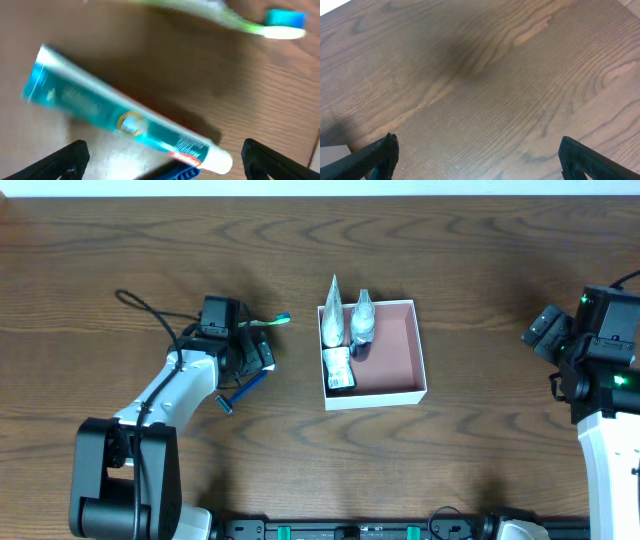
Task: Pack container
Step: 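Reach left gripper down to the teal toothpaste tube, then close left gripper on the toothpaste tube and lift it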
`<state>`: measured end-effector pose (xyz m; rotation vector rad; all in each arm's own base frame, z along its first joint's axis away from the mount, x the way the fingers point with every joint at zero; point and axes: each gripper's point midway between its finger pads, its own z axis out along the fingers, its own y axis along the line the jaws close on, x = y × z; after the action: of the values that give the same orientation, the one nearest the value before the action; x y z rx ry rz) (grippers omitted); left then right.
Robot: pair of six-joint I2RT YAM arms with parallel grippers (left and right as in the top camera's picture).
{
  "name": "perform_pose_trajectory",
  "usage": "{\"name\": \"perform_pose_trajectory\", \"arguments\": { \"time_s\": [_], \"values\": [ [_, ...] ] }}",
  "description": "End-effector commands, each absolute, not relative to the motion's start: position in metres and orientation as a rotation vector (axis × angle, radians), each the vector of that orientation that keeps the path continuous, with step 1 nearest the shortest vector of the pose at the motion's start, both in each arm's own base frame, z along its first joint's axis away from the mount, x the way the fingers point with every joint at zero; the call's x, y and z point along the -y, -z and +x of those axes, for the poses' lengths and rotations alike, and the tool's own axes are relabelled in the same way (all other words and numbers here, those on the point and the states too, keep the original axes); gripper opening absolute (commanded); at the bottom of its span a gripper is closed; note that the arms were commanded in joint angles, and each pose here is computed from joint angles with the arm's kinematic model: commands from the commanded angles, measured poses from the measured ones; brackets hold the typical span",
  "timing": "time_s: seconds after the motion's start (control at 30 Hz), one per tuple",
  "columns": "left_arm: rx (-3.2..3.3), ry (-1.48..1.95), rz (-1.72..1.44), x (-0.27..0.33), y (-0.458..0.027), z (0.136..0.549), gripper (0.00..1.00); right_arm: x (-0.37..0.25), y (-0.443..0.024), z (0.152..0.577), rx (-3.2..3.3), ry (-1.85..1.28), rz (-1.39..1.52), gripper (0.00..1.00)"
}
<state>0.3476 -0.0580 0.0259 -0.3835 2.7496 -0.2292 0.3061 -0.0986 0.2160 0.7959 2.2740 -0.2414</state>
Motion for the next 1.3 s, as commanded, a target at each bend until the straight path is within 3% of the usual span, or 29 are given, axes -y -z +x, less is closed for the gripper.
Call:
{"name": "perform_pose_trajectory", "arguments": {
  "time_s": [0.0, 0.17, 0.37, 0.63, 1.07, 1.27],
  "values": [
    [-2.682, 0.205, 0.001, 0.065, -0.043, 0.366, 0.98, 0.103, -0.216, 0.304, -2.268, 0.262, 0.813, 0.99],
    [-2.582, 0.137, 0.285, 0.067, -0.051, 0.382, 0.98, 0.103, -0.216, 0.304, -2.268, 0.262, 0.813, 0.99],
    [-2.547, 0.129, 0.313, 0.069, -0.049, 0.392, 0.98, 0.103, -0.216, 0.304, -2.268, 0.262, 0.813, 0.99],
    [-2.698, 0.147, 0.32, 0.067, -0.014, 0.368, 0.98, 0.103, -0.216, 0.304, -2.268, 0.262, 0.813, 0.99],
    [-2.937, 0.16, 0.219, 0.06, 0.003, 0.317, 0.98, 0.103, -0.216, 0.304, -2.268, 0.262, 0.813, 0.99],
    [-2.933, 0.172, 0.098, 0.061, -0.002, 0.321, 0.99, 0.103, -0.216, 0.304, -2.268, 0.262, 0.813, 0.99]
  ]
}}
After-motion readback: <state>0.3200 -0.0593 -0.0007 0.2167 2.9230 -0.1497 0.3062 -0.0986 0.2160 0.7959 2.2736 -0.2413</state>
